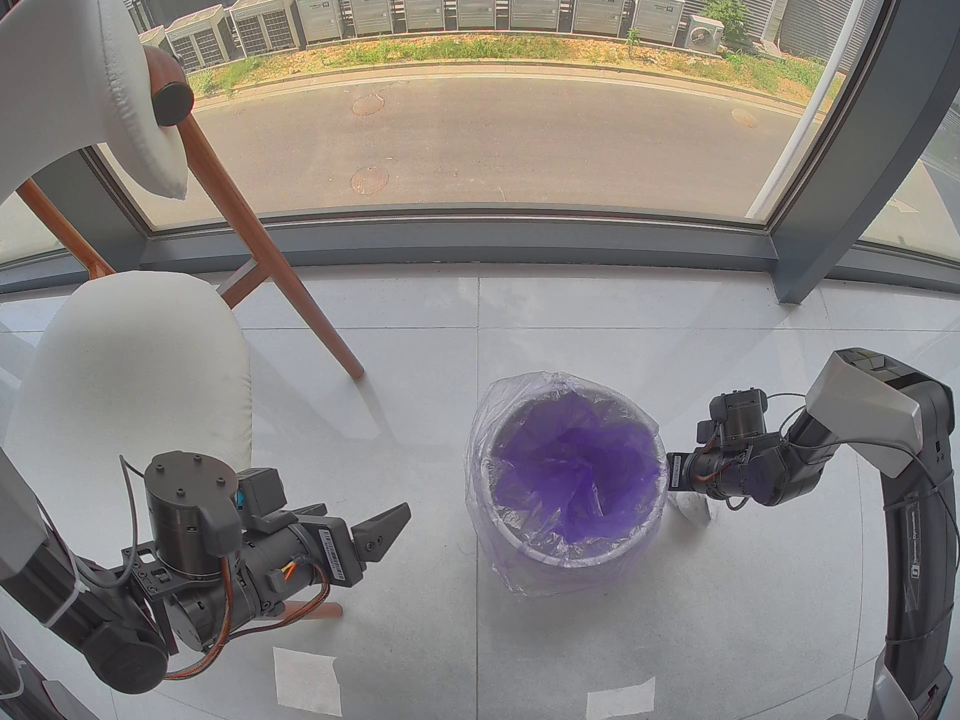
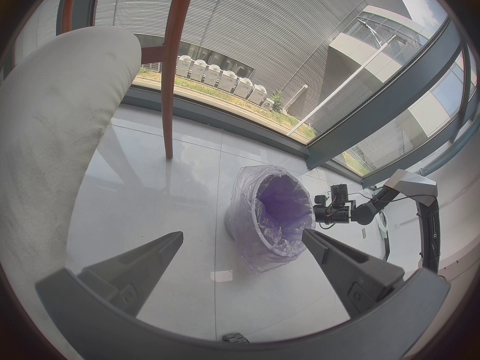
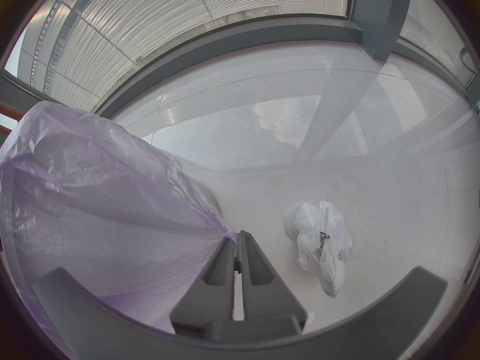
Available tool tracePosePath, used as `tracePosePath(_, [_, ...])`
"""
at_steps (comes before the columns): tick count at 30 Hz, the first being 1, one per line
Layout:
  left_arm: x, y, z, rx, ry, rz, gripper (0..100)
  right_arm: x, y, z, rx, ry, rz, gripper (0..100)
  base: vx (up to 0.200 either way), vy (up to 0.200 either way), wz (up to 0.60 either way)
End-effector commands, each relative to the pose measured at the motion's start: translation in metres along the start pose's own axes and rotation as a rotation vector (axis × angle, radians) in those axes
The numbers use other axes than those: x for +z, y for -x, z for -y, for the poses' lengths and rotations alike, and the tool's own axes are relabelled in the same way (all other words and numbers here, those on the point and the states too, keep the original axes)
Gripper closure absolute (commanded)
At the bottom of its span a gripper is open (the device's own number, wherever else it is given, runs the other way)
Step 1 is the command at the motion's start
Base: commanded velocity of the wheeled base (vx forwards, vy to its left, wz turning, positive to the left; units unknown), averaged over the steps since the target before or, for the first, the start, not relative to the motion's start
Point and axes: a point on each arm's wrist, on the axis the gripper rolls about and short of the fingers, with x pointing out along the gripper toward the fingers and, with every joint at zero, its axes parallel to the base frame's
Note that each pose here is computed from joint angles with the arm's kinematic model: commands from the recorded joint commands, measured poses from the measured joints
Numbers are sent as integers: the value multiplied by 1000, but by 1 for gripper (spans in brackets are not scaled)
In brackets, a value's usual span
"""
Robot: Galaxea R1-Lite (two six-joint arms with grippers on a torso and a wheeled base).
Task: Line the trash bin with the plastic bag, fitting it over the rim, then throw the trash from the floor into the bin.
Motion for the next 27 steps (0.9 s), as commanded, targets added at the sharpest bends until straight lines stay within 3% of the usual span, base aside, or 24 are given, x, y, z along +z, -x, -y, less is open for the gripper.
tracePosePath(1, [0,1,0,-1,-1,1,0,-1,-1,0,2,-1,-4,100,0,0,0])
tracePosePath(2, [0,0,0,-2,-2,-1,0,-1,0,0,2,-1,-1,100,0,0,0])
tracePosePath(3, [-1,0,0,0,-3,-2,0,1,1,-1,3,-1,4,0,0,0,0])
tracePosePath(18, [-1,1,0,-4,-2,-6,0,4,85,27,-29,-74,43,0,0,0,0])
tracePosePath(21, [-1,0,0,-6,2,-7,0,5,86,37,-49,-66,91,0,0,0,0])
tracePosePath(27, [11,5,-7,10,22,45,0,-13,108,48,-83,-25,78,0,0,0,0])
